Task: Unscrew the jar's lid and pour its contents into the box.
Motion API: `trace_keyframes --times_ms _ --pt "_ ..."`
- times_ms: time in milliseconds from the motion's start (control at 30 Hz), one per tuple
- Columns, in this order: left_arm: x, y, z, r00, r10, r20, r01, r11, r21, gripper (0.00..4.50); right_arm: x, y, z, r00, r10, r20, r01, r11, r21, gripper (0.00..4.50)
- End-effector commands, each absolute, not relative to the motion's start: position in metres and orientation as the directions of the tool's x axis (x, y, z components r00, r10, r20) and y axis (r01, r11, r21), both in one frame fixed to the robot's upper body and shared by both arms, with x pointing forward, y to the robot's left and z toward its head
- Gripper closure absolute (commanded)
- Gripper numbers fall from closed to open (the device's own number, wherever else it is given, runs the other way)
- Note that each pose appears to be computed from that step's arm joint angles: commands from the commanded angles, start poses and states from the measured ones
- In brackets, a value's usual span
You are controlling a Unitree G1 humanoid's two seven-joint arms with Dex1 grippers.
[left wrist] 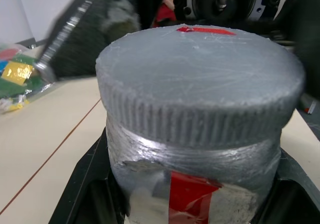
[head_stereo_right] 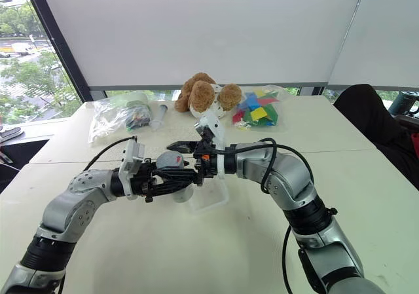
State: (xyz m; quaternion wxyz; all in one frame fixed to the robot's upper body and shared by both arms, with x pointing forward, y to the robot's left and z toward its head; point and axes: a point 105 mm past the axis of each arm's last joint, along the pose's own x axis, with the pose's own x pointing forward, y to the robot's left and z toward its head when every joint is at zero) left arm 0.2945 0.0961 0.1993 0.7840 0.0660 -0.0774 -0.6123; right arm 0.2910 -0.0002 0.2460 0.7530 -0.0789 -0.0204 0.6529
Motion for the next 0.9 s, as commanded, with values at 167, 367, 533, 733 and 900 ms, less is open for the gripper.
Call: trace_keyframes --times_ms 167,367,533,733,900 --pt "0.276 0.085 0.211 0.102 -0.994 0.022 0.962 0.105 0.251 2.32 0.263 -0.003 0.266 -0.091 0.994 -0.06 -0.97 -0.102 -0.221 2.21" --pt "0.246 0.079 0.207 -0.115 -0.993 -0.018 0.967 -0.116 0.227 2.32 0.241 -0.012 0.268 -0.351 0.925 -0.146 -0.905 -0.375 -0.199 2.21" --pt "0.229 0.078 0.21 -0.231 -0.971 -0.056 0.945 -0.238 0.226 2.32 0.251 -0.023 0.272 -0.351 0.918 -0.185 -0.896 -0.386 -0.218 2.21" --pt "0.247 0.085 0.216 -0.112 -0.993 -0.027 0.96 -0.115 0.257 2.32 0.265 -0.032 0.284 -0.2 0.979 -0.038 -0.939 -0.203 -0.279 0.08" --pt "0.265 0.093 0.213 0.04 -0.999 -0.009 0.961 0.036 0.272 2.32 0.272 -0.042 0.281 -0.043 0.999 0.011 -0.959 -0.038 -0.281 0.08"
